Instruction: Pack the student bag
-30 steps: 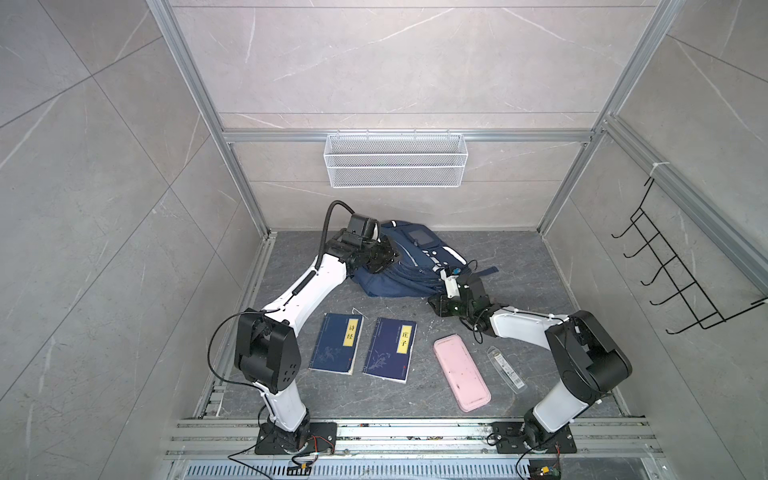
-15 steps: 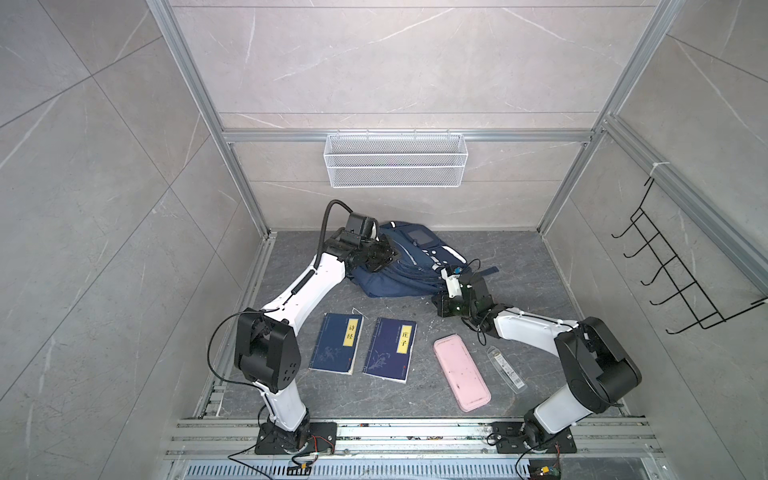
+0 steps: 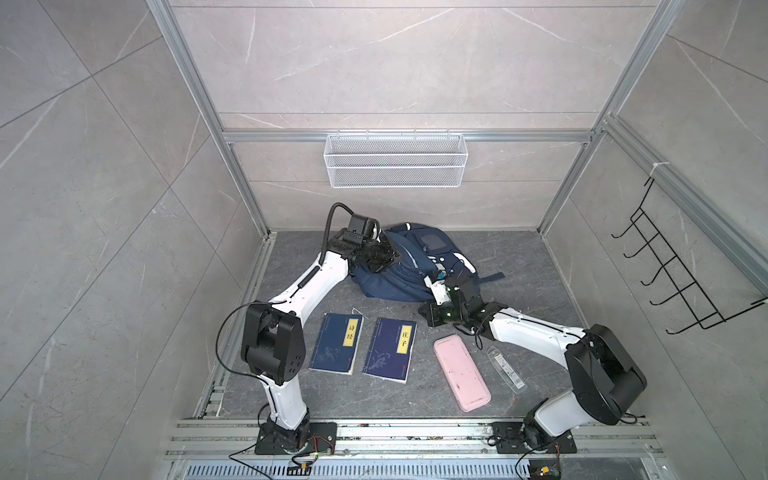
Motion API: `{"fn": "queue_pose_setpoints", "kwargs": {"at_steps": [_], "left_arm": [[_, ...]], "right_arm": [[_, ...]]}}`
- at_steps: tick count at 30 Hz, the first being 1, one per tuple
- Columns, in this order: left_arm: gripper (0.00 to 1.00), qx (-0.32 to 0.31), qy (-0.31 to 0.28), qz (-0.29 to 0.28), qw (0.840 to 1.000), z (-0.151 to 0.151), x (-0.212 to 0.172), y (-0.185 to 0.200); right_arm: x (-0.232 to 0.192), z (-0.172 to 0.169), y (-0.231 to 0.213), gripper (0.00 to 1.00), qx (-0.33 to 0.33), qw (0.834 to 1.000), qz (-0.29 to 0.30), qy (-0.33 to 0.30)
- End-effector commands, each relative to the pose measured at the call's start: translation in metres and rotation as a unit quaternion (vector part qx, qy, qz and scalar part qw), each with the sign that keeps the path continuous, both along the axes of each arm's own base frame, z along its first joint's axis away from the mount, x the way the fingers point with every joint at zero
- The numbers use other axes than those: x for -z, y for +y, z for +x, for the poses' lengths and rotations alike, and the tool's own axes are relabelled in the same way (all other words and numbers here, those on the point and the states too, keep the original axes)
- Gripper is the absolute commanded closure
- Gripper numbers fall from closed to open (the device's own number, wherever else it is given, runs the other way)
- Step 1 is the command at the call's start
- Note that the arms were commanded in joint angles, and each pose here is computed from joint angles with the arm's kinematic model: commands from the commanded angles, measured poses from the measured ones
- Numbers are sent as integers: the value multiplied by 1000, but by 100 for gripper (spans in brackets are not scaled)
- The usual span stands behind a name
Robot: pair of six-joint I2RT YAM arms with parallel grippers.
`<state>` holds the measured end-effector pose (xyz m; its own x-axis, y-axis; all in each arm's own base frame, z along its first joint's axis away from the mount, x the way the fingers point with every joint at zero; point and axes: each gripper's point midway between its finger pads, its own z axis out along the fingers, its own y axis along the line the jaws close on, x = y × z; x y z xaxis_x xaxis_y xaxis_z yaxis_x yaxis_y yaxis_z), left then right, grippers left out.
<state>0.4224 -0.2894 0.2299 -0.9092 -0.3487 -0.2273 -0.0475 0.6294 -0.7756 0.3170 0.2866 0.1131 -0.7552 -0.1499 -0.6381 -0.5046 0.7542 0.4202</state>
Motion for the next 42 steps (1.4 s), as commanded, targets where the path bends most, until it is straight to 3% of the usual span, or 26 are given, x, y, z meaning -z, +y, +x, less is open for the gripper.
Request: {"fn": "queue_pose_setpoints", "kwargs": {"at_steps": [1, 8, 13, 21, 28, 36, 42], "left_arm": [[100, -11, -75, -43, 996, 22, -40, -6], [100, -23, -64, -40, 997, 21, -27, -3], [100, -30, -58, -31, 997, 19, -18, 2], [100, -58, -40, -21, 997, 17, 9, 27], [100, -52, -2, -30, 998, 9, 47, 18], [100, -7, 6, -47, 999, -1, 62, -42], [100, 10, 7, -75, 997, 7, 57, -81]], "right_arm": [[-13, -12, 31, 90, -44, 999, 18, 6], [-42, -8, 89, 88, -76, 994, 72, 4], [-49, 2, 100, 88, -62, 994, 93, 1], [-24, 13, 54, 88, 22, 999, 49, 9], [-6, 23, -2, 88, 82, 996, 25, 29], [-7, 35, -52, 89, 113, 993, -13, 33], [-8, 24, -50, 89, 89, 995, -14, 52]]}}
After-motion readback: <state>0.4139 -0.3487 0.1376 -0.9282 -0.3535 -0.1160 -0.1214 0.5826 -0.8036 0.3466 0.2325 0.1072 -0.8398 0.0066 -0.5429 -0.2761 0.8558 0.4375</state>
